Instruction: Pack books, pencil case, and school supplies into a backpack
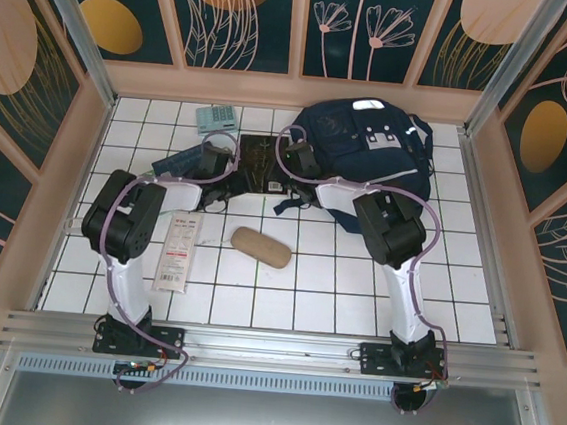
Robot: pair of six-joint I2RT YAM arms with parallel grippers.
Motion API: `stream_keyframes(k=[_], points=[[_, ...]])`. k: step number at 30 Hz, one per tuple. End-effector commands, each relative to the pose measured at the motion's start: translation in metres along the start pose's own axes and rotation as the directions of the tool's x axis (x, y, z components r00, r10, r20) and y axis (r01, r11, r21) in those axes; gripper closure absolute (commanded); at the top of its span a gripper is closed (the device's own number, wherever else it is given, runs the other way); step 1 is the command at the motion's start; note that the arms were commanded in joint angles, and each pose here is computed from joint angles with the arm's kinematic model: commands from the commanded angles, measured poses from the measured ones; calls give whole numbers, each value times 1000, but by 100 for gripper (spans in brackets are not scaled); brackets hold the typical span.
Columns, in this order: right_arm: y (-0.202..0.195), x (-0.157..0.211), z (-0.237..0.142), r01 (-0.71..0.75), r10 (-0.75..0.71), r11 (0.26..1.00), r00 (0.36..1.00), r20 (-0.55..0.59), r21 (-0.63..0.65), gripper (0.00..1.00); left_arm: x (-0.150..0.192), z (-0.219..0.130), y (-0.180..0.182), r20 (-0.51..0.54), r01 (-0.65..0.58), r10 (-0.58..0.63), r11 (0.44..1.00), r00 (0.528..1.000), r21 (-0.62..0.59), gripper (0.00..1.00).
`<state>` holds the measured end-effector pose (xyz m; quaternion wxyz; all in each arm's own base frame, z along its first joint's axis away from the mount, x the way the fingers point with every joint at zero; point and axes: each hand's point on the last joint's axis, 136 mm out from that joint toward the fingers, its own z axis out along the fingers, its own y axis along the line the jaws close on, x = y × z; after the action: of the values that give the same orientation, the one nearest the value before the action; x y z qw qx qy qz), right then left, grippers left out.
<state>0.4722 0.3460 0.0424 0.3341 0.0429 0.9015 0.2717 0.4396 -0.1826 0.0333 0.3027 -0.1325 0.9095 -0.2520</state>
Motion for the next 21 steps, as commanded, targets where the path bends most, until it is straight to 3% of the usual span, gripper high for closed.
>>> stream_keyframes(k=[1, 13, 21], points=[[11, 22, -13, 18, -18, 1000, 998, -55, -13, 34, -4, -14, -3, 21, 3, -3, 1000, 1000, -8, 40], [-4, -13, -5, 31, -32, 997, 999, 12, 73, 32, -55, 9, 4, 76, -73, 83, 989, 994, -127, 48], [-10, -19, 16, 38, -39, 994, 999, 6, 105, 32, -49, 36, 9, 21, -71, 73, 993, 997, -95, 50]])
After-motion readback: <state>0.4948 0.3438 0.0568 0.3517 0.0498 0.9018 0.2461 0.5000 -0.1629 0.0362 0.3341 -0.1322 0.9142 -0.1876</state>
